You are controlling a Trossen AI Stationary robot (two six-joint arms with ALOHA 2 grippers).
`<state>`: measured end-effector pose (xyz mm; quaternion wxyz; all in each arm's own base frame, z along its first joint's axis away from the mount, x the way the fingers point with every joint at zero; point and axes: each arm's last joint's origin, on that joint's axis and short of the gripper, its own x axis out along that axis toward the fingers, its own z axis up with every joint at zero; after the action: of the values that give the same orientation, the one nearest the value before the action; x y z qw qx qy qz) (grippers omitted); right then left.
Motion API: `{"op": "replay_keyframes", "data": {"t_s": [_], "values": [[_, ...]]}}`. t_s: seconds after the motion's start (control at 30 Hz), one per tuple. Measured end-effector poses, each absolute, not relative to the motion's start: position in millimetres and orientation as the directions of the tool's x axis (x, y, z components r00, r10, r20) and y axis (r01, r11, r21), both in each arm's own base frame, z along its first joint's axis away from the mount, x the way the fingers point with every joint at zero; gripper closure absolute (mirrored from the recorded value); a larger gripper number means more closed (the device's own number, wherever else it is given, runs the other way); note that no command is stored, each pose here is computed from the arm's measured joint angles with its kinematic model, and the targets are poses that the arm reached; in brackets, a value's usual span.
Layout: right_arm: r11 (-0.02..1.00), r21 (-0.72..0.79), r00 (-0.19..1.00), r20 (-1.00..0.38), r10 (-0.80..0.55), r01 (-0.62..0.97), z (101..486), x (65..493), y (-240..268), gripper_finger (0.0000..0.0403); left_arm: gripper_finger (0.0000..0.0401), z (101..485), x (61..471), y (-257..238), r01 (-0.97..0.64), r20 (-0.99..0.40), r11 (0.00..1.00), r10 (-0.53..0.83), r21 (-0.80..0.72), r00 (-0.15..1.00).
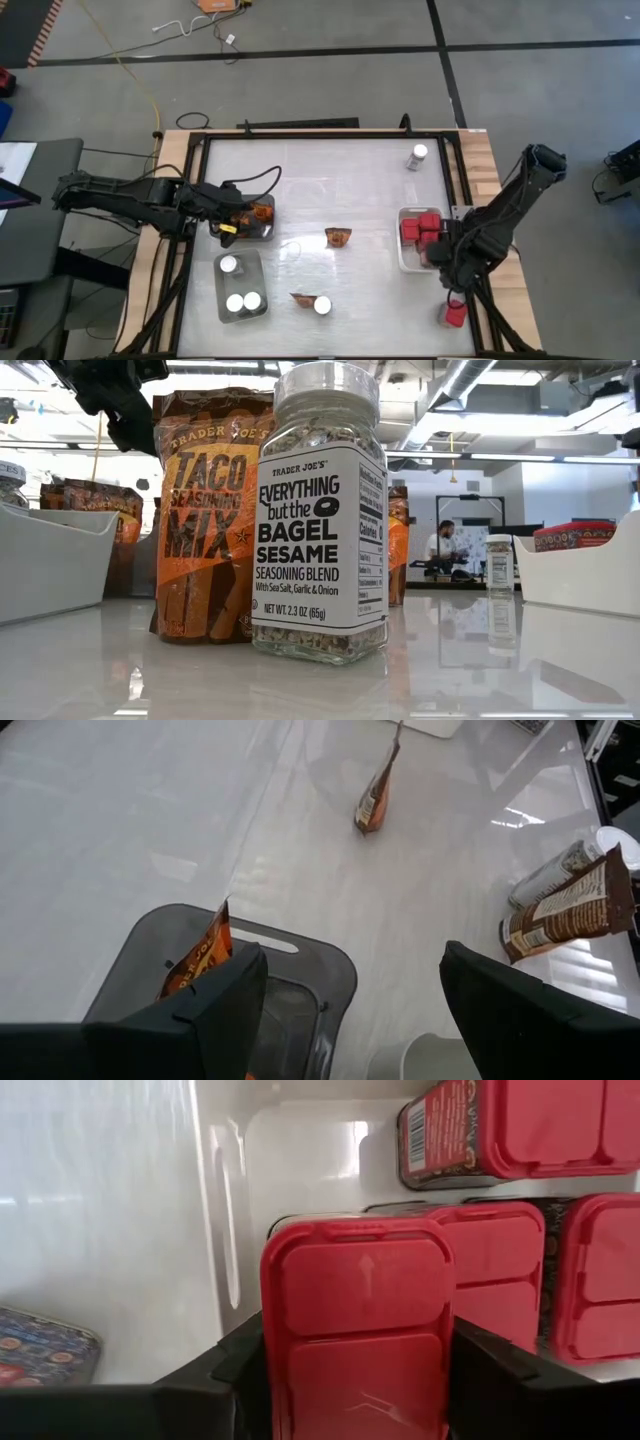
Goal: Sort spices by type
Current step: Put the red spice can into the white bin
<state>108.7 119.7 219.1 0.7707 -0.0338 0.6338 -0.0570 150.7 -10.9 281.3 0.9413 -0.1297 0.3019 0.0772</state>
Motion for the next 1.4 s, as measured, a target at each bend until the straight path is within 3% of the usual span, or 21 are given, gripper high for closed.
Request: {"op": "replay_keyframes", "data": {"t_s": [1.4], "values": [[0.991, -0.134, 0.179, -0.975, -0.136, 0.021, 221.4, 106.4, 124.4, 0.0158, 0.0115, 281.1, 151.1, -10.2, -0.247, -0.588, 0.95, 0.092, -0.189, 0.804]]}}
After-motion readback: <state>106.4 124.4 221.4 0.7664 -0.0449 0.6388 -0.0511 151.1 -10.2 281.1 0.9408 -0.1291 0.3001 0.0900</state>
